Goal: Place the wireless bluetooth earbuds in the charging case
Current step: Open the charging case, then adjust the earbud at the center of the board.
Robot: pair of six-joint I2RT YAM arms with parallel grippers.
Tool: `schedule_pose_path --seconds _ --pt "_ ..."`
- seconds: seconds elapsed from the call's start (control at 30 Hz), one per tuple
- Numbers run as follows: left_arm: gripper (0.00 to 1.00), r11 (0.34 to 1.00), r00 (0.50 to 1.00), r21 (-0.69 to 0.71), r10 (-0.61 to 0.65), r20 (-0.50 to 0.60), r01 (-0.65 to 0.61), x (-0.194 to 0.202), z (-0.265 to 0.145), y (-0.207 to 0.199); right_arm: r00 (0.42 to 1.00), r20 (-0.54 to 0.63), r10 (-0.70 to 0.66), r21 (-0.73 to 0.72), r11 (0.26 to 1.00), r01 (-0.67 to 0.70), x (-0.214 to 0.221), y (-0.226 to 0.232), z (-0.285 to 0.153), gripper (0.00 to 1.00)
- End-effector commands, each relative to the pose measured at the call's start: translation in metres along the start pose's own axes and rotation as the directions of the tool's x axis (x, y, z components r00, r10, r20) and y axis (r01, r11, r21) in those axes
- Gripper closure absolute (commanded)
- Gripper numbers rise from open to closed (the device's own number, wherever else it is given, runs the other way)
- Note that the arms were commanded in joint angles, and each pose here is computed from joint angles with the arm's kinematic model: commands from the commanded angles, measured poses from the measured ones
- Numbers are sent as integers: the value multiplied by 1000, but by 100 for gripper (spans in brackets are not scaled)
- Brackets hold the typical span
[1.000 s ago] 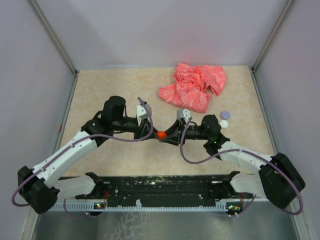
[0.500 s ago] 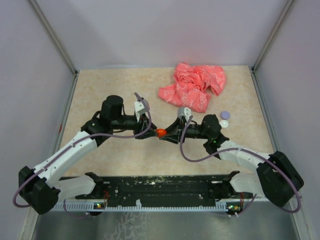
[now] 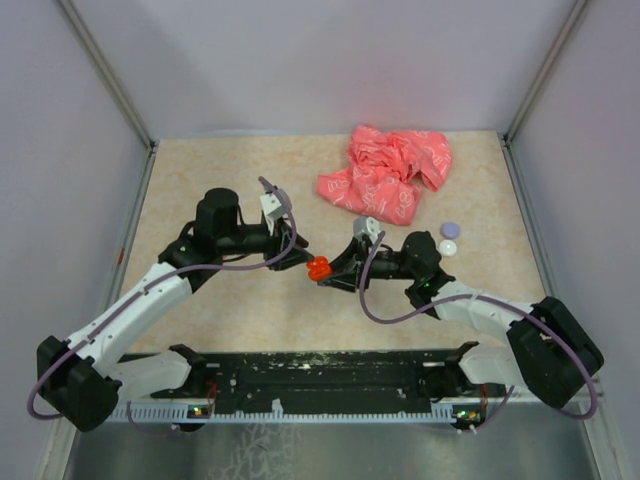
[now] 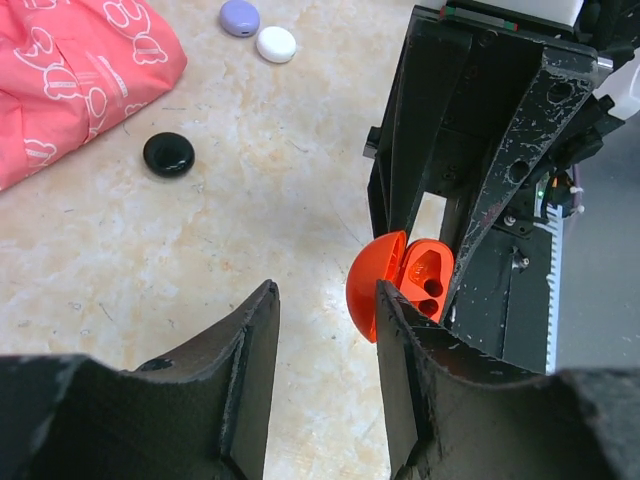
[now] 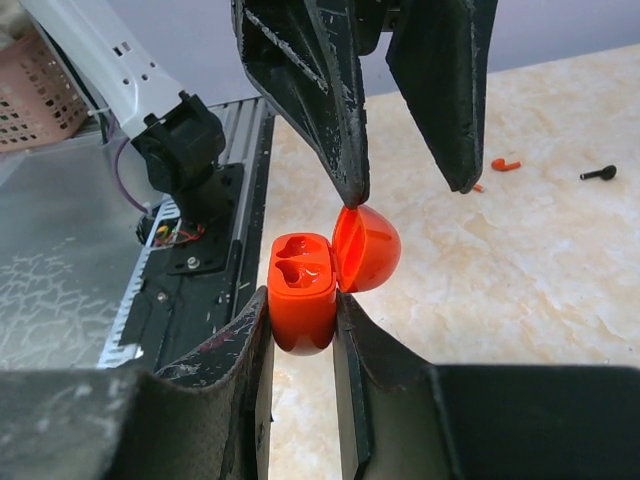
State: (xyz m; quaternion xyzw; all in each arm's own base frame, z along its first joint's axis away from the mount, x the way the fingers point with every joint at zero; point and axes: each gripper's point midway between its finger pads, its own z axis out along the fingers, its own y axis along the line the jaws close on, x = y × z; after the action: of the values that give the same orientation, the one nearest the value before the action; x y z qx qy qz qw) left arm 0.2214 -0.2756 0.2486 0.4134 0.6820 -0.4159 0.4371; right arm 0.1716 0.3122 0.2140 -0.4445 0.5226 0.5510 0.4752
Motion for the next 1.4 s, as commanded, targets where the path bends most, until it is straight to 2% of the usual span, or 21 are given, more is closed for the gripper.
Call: schedule_pose_path --seconds 0.0,0.2,0.4,0.47,0.57,0.7,0.93,1.07,1.37 --pt "52 997 1000 -75 9 20 -7 -2 1 17 994 66 -90 -109 989 96 -23 20 3 100" --pt "44 991 999 -133 5 37 0 -6 -5 24 994 53 -100 3 995 100 -14 2 1 100" --pt "34 934 997 -351 -37 62 57 -5 -23 59 989 43 -142 249 960 128 -2 -39 -10 100" --pt "33 895 995 -436 -80 54 96 1 -30 75 987 54 -153 296 946 130 -2 -46 -14 100" --pt "32 798 986 -580 -151 68 162 13 -46 106 983 71 -168 364 922 131 -2 -55 -21 100" --pt "32 698 967 -678 -243 78 230 31 -60 136 979 87 -182 425 896 129 -3 -63 -28 100" --pt "35 597 927 -736 -359 110 318 54 -63 167 974 125 -188 478 872 107 -6 -69 -35 100" --pt "35 508 901 -784 -408 147 358 71 -62 186 974 121 -193 487 866 111 -7 -69 -37 100" --pt "41 307 859 -889 -486 160 339 113 -88 250 974 116 -196 498 860 114 -7 -70 -38 100"
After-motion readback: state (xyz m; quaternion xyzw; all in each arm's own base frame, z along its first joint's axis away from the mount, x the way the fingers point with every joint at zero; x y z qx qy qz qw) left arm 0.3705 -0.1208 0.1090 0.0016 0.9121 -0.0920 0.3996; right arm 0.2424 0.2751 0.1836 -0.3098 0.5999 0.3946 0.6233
